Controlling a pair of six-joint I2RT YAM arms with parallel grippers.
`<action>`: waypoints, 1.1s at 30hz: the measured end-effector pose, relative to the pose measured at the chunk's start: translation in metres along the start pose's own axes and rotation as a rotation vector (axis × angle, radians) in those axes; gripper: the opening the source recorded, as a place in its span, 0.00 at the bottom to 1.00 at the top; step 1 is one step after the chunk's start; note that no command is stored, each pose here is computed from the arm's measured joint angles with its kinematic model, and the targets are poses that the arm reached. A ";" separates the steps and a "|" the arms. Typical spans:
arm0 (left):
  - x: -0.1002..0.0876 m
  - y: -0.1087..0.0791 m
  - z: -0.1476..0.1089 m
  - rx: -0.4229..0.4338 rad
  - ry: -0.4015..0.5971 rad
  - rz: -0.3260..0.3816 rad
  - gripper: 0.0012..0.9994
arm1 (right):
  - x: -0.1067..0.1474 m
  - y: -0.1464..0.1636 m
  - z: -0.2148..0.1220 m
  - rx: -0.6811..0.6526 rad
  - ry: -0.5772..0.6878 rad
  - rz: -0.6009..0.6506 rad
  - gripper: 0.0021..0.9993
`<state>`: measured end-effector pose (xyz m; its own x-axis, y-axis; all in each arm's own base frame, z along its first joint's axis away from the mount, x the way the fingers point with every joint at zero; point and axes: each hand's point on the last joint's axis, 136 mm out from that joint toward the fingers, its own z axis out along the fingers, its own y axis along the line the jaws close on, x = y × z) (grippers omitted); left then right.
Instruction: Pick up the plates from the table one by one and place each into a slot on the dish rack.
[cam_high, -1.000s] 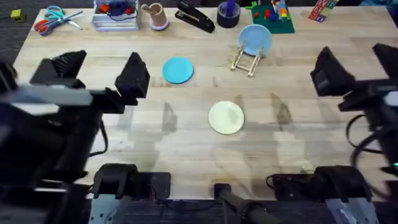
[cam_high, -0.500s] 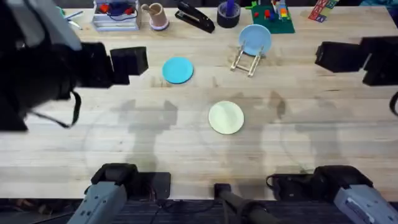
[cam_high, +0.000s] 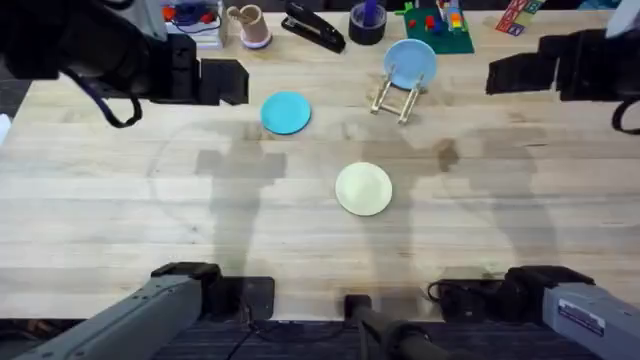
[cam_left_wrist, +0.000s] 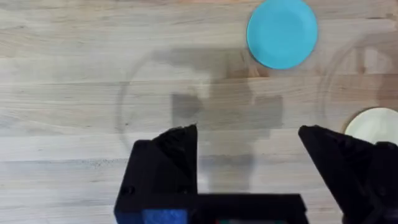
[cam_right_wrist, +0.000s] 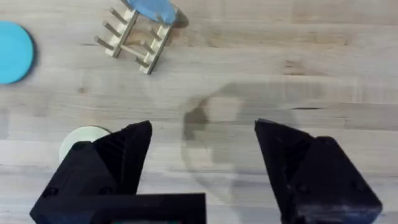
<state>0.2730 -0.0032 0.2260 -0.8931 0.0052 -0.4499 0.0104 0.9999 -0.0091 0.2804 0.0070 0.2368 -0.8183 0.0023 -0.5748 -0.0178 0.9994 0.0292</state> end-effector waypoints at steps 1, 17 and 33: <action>0.000 0.000 0.001 0.000 0.004 0.000 0.99 | 0.000 0.000 0.001 0.000 0.002 0.000 0.99; -0.010 0.000 0.001 0.000 -0.033 0.000 0.99 | -0.001 0.000 0.000 0.000 -0.001 0.000 1.00; -0.039 -0.019 -0.005 0.245 -0.147 -0.009 0.04 | 0.002 0.000 0.000 0.000 0.011 0.001 1.00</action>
<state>0.3052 -0.0219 0.2477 -0.8189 -0.0236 -0.5734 0.1270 0.9669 -0.2212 0.2785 0.0070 0.2354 -0.8247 0.0026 -0.5656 -0.0171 0.9994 0.0296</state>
